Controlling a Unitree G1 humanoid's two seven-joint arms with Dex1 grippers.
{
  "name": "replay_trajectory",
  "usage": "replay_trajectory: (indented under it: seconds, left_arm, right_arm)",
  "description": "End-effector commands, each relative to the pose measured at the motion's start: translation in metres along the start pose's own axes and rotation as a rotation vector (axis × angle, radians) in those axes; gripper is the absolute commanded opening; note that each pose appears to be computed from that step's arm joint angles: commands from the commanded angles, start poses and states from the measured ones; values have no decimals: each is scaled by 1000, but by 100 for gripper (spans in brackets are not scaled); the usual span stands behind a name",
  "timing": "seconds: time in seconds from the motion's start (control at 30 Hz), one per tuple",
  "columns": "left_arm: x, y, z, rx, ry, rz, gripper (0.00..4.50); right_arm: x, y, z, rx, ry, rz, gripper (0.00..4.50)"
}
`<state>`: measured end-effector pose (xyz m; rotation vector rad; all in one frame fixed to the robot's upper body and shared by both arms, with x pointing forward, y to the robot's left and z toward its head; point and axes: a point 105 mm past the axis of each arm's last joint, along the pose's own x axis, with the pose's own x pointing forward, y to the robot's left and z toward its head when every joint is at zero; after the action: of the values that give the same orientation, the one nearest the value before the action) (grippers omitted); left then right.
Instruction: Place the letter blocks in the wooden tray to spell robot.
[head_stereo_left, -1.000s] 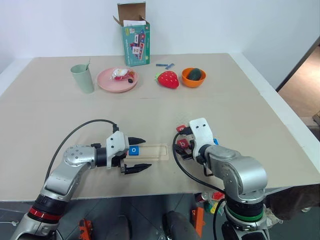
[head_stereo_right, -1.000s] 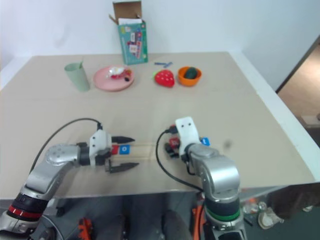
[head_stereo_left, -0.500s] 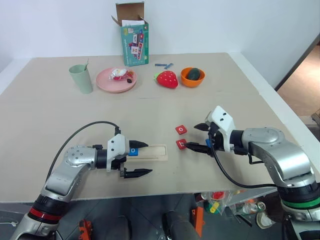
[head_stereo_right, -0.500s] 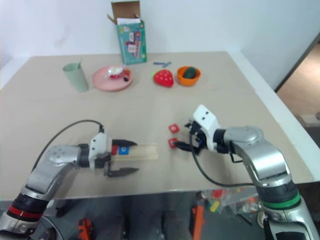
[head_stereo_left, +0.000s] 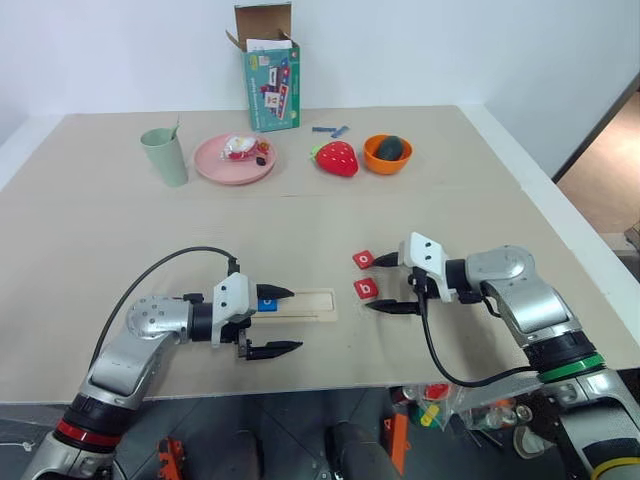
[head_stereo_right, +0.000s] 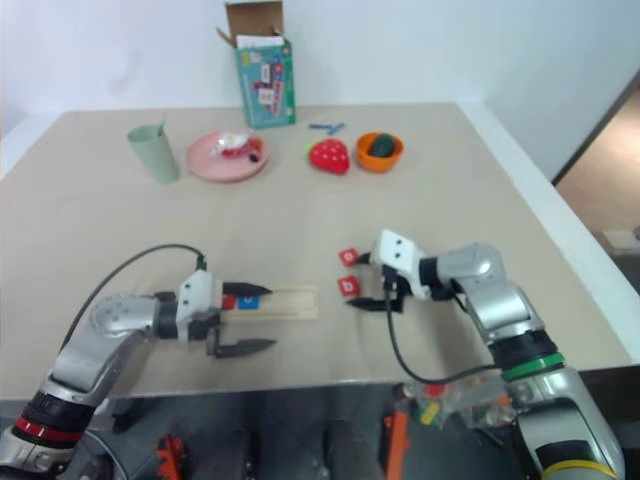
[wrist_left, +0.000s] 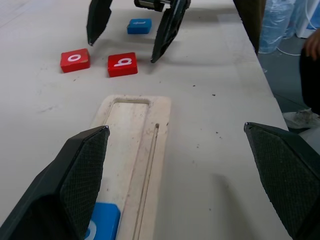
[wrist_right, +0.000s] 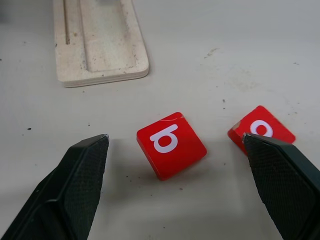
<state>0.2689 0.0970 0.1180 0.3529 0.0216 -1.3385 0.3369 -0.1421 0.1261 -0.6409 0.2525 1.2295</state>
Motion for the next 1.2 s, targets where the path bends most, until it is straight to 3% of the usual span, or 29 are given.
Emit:
replay_trajectory:
  seconds: [0.03,0.5,0.73,1.2]
  left_arm:
    - [-6,1,6,42,-3,21,450]
    - [-7,0,4,36,11,50,450]
    - [-8,-1,1,35,20,57,450]
    - [-7,7,3,38,12,75,450]
  right_arm:
    - [3,-2,9,-37,-24,19,443]
    - [12,-6,-3,-11,-3,45,419]
    - [15,-7,-1,71,-50,44,187]
    - [8,4,12,116,-49,-4,180]
